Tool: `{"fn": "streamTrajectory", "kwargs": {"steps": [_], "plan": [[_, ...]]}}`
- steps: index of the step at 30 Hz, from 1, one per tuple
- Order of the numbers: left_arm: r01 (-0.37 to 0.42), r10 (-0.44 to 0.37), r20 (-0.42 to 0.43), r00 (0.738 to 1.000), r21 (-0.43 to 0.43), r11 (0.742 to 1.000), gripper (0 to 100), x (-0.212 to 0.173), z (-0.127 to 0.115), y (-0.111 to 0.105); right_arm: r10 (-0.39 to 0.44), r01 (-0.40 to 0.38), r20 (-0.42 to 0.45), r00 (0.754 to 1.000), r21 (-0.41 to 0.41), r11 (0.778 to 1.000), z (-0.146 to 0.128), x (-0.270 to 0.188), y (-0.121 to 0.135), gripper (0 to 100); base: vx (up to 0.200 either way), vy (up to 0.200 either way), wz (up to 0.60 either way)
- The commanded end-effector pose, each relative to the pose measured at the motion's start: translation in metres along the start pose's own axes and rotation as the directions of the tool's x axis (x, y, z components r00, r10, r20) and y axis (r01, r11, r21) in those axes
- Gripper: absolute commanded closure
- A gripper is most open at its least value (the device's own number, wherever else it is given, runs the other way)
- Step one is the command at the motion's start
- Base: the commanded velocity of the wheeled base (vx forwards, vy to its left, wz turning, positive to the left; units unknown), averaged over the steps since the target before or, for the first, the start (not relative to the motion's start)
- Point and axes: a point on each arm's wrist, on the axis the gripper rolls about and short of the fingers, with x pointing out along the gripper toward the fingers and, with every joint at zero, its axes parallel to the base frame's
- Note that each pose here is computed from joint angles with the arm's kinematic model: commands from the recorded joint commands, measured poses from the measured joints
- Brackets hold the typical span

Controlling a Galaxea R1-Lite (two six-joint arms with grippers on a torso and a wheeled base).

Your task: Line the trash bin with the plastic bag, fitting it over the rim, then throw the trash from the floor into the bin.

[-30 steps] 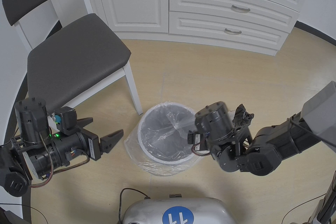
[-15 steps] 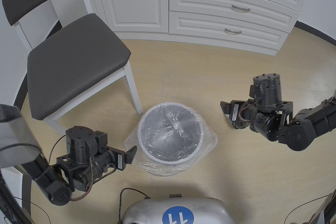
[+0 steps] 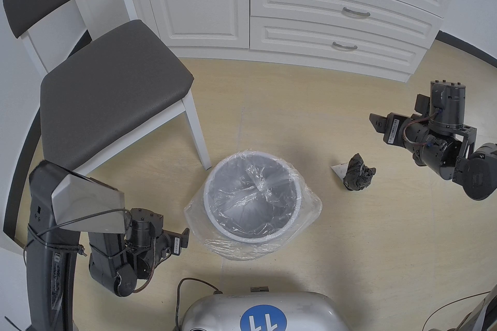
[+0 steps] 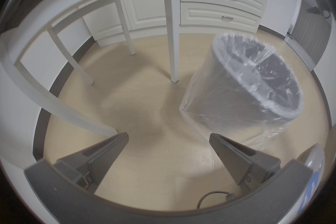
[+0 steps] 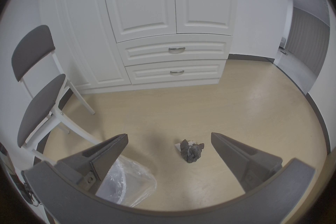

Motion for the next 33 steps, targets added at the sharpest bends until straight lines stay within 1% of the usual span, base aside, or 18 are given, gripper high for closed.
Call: {"fn": "streamTrajectory", "kwargs": {"steps": [1, 2, 3, 4, 5, 6, 11, 15, 16, 17, 21, 24, 25, 30, 33], "plan": [[0.002, -0.002, -0.07, 0.998, -0.004, 1.0, 0, 0.042, -0.019, 0.004, -0.007, 0.006, 0.025, 1.0, 0.017, 1.0, 0.01, -0.001, -0.01, 0, 0.0, 0.0, 0.0], [0.022, -0.023, -0.08, 0.997, -0.012, 1.0, 0, 0.05, -0.015, 0.006, -0.008, 0.008, 0.025, 1.0, 0.018, 1.0, 0.01, -0.001, -0.012, 0, 0.0, 0.0, 0.0], [0.025, -0.026, -0.083, 0.996, -0.012, 1.0, 0, 0.051, -0.015, 0.006, -0.007, 0.006, 0.024, 1.0, 0.017, 1.0, 0.01, 0.0, -0.011, 0, 0.0, 0.0, 0.0], [0.058, -0.06, -0.108, 0.992, -0.022, 0.998, 0, 0.065, -0.006, 0.009, -0.009, 0.008, 0.022, 1.0, 0.019, 1.0, 0.01, 0.001, -0.015, 0, 0.0, 0.0, 0.0], [0.063, -0.066, -0.117, 0.991, -0.024, 0.998, 0, 0.069, -0.002, 0.009, -0.01, 0.01, 0.022, 1.0, 0.02, 1.0, 0.01, 0.002, -0.016, 0, 0.0, 0.0, 0.0], [0.058, -0.061, -0.117, 0.991, -0.029, 0.998, 0, 0.081, 0.007, 0.011, -0.012, 0.012, 0.025, 1.0, 0.022, 1.0, 0.012, 0.004, -0.017, 0, 0.0, 0.0, 0.0], [0.033, -0.039, -0.133, 0.99, -0.044, 0.998, 0, 0.114, 0.032, 0.024, -0.021, 0.021, 0.014, 1.0, 0.019, 1.0, 0.009, 0.009, -0.018, 0, 0.0, 0.0, 0.0], [-0.002, -0.006, -0.134, 0.991, -0.062, 0.998, 0, 0.141, 0.049, 0.038, -0.028, 0.028, 0.003, 1.0, 0.014, 1.0, 0.006, 0.013, -0.019, 0, 0.0, 0.0, 0.0], [-0.002, -0.006, -0.134, 0.991, -0.062, 0.998, 0, 0.141, 0.049, 0.038, -0.028, 0.028, 0.003, 1.0, 0.014, 1.0, 0.006, 0.013, -0.019, 0, 0.0, 0.0, 0.0], [-0.019, 0.01, -0.133, 0.991, -0.065, 0.998, 0, 0.153, 0.054, 0.043, -0.029, 0.029, -0.001, 1.0, 0.013, 1.0, 0.004, 0.014, -0.019, 0, 0.0, 0.0, 0.0], [-0.03, 0.019, -0.154, 0.988, -0.067, 0.997, 0, 0.175, 0.054, 0.046, -0.03, 0.03, -0.006, 1.0, 0.007, 1.0, 0.003, 0.015, -0.019, 0, 0.0, 0.0, 0.0], [-0.028, 0.016, -0.178, 0.984, -0.063, 0.998, 0, 0.184, 0.049, 0.043, -0.03, 0.03, -0.009, 0.999, 0.003, 1.0, 0.002, 0.016, -0.019, 0, 0.0, 0.0, 0.0], [-0.014, 0.003, -0.188, 0.982, -0.06, 0.998, 0, 0.19, 0.047, 0.039, -0.033, 0.033, -0.013, 0.999, 0.002, 0.999, 0.001, 0.017, -0.019, 0, 0.0, 0.0, 0.0], [-0.001, -0.011, -0.183, 0.983, -0.061, 0.998, 0, 0.199, 0.048, 0.031, -0.035, 0.035, -0.022, 0.999, -0.003, 0.999, -0.002, 0.019, -0.019, 0, 0.0, 0.0, 0.0], [-0.013, 0.002, -0.193, 0.981, -0.052, 0.999, 0, 0.196, 0.047, 0.032, -0.035, 0.035, -0.023, 0.999, -0.004, 0.999, -0.003, 0.02, -0.019, 0, 0.0, 0.0, 0.0]]}}
